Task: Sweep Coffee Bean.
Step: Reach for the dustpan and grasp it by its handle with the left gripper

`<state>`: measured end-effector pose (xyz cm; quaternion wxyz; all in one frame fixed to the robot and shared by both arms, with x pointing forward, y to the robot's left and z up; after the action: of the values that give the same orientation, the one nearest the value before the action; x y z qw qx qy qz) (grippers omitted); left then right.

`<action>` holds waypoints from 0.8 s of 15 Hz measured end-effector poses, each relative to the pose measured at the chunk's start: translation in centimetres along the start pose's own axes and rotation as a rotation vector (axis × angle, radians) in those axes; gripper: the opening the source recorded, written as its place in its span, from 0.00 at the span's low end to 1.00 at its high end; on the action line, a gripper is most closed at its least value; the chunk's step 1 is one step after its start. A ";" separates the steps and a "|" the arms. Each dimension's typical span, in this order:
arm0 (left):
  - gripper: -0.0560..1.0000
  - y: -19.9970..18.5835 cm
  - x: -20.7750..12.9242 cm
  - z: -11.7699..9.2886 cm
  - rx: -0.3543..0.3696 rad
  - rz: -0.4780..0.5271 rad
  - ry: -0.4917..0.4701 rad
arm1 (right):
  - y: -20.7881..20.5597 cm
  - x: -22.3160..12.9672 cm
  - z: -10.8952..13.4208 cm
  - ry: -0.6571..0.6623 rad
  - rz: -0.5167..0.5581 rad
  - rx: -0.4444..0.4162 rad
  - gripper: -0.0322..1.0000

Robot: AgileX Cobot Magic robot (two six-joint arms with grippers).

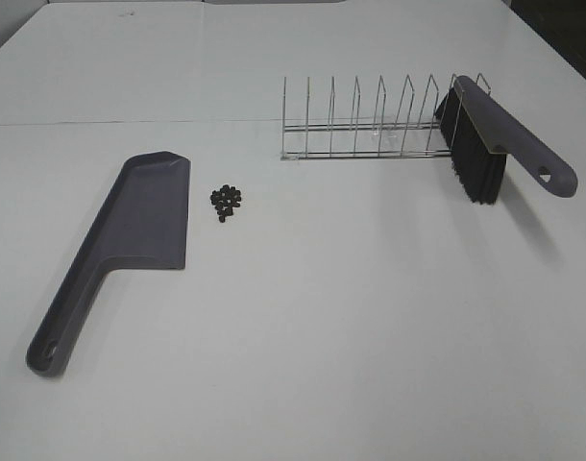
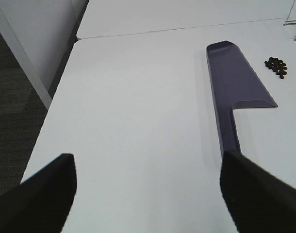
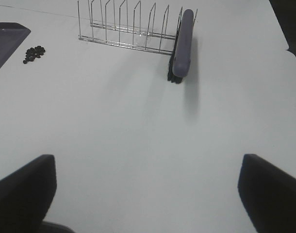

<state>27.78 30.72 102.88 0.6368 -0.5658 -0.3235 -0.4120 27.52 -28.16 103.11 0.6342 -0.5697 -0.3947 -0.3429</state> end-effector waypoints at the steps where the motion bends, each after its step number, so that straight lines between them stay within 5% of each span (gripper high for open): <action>1: 0.76 0.0 0.0 0.0 0.000 0.000 0.000 | 0.0 0.0 0.0 0.000 0.000 0.000 0.87; 12: 0.76 0.0 0.0 0.0 0.000 0.000 0.000 | 0.0 0.0 0.0 0.000 0.000 0.000 0.87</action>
<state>27.78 30.72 102.88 0.6368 -0.5658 -0.3235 -0.4120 27.52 -28.16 103.11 0.6342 -0.5697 -0.3947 -0.3429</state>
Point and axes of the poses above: a point on each arm's last joint axis where the gripper is mounted, y pointing out along that axis toward the gripper, z along the wrist's bending axis when the last joint is at zero, x = y × z, the point moved 5 cm from there along y, pointing out along that axis toward the gripper, and after that the axes turned 6 degrees about y, right-handed, at the moved point
